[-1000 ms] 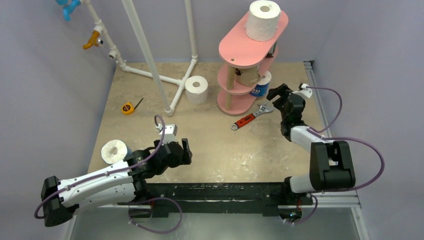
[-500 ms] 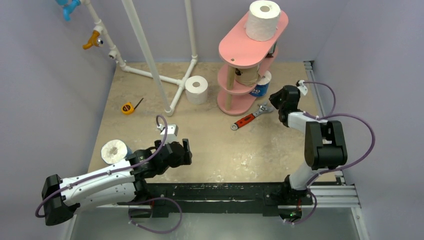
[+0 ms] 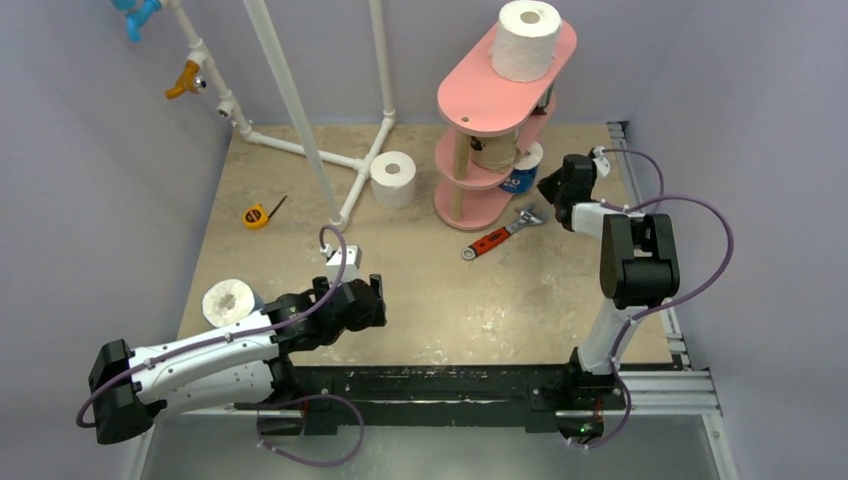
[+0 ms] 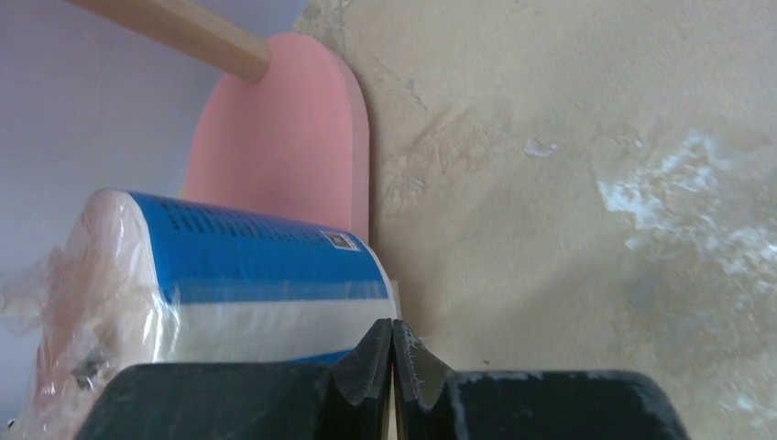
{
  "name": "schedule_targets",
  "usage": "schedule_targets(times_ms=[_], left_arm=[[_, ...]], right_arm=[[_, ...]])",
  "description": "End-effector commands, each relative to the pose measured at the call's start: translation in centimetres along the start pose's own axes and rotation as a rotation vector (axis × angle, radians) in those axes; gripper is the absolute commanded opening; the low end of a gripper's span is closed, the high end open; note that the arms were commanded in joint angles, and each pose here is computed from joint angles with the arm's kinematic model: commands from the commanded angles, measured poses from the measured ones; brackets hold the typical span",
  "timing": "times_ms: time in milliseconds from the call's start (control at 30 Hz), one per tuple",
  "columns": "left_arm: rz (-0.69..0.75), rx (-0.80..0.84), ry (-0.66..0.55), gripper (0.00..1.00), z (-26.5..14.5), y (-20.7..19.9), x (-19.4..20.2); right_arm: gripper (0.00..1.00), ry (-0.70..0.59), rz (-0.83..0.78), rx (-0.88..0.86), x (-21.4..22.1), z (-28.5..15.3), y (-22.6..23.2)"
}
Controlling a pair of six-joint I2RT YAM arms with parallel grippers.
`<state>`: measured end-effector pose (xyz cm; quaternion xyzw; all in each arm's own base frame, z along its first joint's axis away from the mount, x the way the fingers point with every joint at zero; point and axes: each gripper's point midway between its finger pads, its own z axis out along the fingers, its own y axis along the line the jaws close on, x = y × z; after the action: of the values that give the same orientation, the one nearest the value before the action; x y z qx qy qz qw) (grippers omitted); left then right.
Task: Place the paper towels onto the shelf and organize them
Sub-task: Move the paper towel to the shelf.
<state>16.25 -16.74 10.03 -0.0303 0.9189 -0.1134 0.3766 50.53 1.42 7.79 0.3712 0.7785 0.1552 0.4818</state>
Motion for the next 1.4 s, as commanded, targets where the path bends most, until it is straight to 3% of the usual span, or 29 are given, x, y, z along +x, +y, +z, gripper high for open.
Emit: schedule_targets(times_ms=[0, 1367], left_arm=[[-0.017, -0.004, -0.037, 0.84, -0.4, -0.7, -1.6], [-0.006, -0.035, -0.012, 0.85, 0.9, -0.7, -1.3]], right_arm=[[0.03, -0.004, 0.012, -0.062, -1.5, 0.8, 2.6], [0.0, 0.066, 0.02, -0.193, -0.5, 3.0, 7.5]])
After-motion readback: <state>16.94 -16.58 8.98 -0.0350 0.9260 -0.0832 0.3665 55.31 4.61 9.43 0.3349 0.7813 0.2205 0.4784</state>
